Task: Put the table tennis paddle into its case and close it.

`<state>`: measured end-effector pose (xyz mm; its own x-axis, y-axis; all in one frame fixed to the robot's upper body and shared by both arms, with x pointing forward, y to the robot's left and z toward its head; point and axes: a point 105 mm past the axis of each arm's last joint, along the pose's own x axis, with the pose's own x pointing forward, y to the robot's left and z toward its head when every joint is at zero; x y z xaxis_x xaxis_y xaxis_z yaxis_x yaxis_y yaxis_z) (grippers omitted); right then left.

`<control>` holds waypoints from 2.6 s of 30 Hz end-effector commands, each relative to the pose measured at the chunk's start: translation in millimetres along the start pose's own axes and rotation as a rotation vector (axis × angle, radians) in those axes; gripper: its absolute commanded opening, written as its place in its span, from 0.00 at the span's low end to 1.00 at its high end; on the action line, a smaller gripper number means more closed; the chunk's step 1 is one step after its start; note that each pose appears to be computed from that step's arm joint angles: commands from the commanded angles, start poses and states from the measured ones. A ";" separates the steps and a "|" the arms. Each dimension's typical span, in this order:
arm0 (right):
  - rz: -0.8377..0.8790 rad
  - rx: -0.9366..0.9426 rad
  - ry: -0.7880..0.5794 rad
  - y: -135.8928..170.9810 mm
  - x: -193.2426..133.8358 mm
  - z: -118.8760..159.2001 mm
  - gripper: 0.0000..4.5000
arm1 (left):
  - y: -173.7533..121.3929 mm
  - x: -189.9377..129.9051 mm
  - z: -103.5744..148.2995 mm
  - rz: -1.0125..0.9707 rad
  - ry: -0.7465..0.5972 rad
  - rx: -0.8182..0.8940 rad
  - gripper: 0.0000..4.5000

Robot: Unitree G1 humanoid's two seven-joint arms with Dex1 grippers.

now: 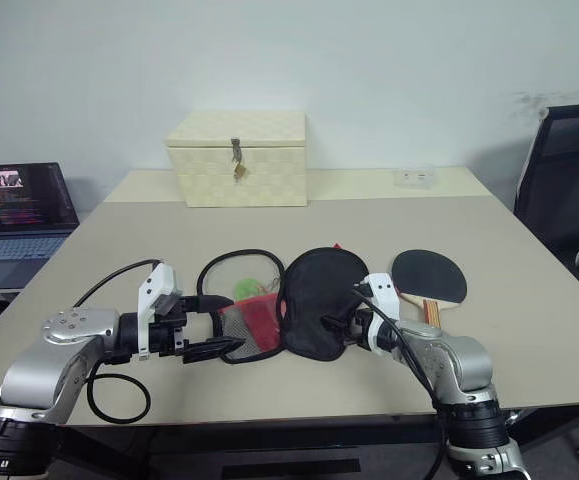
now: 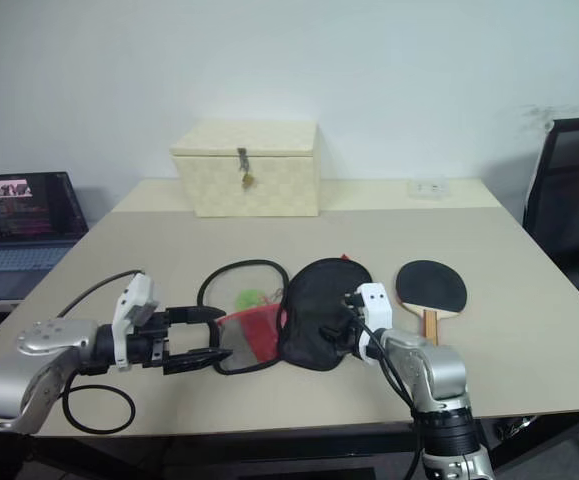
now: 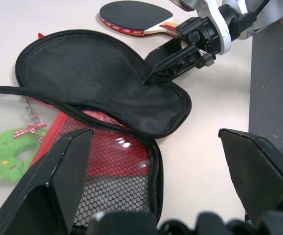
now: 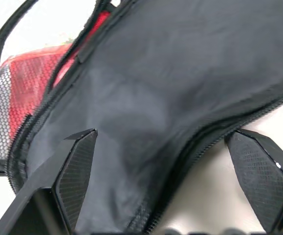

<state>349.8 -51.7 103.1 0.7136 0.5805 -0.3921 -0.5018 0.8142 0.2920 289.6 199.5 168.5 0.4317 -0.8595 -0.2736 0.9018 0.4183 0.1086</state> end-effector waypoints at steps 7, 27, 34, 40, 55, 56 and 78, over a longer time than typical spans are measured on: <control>0.072 0.085 0.021 6.9 -1.0 2.9 0.42 | -2.1 -3.8 15.2 0.004 -0.028 0.063 1.00; -0.010 -0.015 0.108 -61.1 -37.1 25.3 0.01 | -0.3 7.1 18.7 -0.030 -0.037 0.076 1.00; 0.012 -0.024 0.101 -55.3 -33.7 26.6 0.38 | -1.0 5.8 18.3 -0.029 -0.034 0.077 1.00; -0.026 -0.082 0.011 -62.3 -53.7 52.5 0.84 | -1.5 4.0 17.8 -0.025 -0.031 0.074 1.00; -0.506 -0.031 -0.128 -115.5 -111.7 48.7 1.00 | 5.5 9.6 26.4 -0.059 -0.044 0.102 1.00; -0.524 -0.015 -0.125 -113.2 -110.9 41.9 1.00 | 6.4 10.6 26.9 -0.062 -0.044 0.105 1.00; -0.570 0.005 -0.052 -128.2 -85.0 8.9 0.96 | 9.3 9.7 26.4 -0.043 -0.053 0.119 1.00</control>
<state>354.9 -208.4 105.2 0.8899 0.0360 -0.4548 -0.0135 0.9985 0.0526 304.1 185.7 178.8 0.3731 -0.8911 -0.2581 0.9266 0.3436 0.1530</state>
